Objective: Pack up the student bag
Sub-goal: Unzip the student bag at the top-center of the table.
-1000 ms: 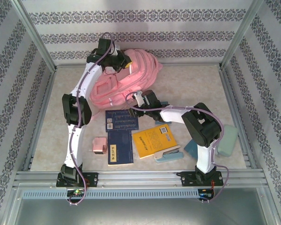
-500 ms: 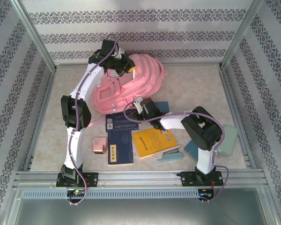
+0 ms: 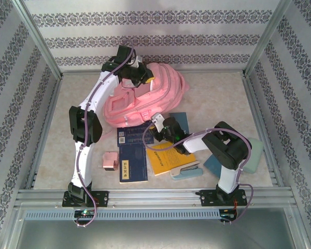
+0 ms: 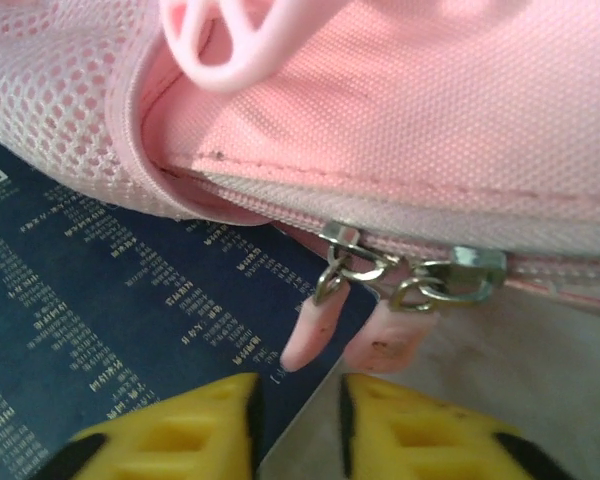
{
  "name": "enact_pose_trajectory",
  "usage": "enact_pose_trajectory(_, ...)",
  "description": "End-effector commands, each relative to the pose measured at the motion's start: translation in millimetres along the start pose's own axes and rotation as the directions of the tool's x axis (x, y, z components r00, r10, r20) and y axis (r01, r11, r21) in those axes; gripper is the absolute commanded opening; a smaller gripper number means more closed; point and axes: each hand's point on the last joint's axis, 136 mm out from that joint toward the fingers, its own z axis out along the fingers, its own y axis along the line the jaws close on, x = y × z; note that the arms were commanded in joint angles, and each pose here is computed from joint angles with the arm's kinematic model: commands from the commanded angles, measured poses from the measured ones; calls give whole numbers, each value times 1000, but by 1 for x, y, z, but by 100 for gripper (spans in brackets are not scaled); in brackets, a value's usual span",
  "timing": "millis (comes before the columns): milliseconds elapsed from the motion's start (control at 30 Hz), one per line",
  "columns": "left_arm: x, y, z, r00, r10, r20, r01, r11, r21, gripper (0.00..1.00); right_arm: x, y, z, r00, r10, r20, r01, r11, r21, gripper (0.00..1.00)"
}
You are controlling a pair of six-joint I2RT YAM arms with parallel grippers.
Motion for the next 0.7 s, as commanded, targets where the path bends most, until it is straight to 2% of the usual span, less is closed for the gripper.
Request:
enact_pose_trajectory(0, 14, -61, -32, 994, 107, 33, -110, 986, 122, 0, -26, -8, -9, 993, -51, 105, 44, 997, 64, 24)
enact_pose_trajectory(133, 17, -61, -31, 994, 110, 24, -112, 986, 126, 0, -27, -18, -19, 992, -68, 109, 55, 992, 110, 30)
enact_pose_trajectory(333, 17, -64, -31, 993, 114, 21, -116, 983, 141, 0, -29, -21, -20, 991, -60, 122, 49, 994, 97, 37)
enact_pose_trajectory(467, 18, -64, -29, 994, 108, 16, -109, 983, 147, 0, -35, -10, -14, 989, -51, 135, 47, 998, 36, 34)
enact_pose_trajectory(667, 18, -59, -26, 995, 103, 13, -103, 985, 139, 0, -37, -14, -3, 991, -31, 129, 26, 999, 43, 22)
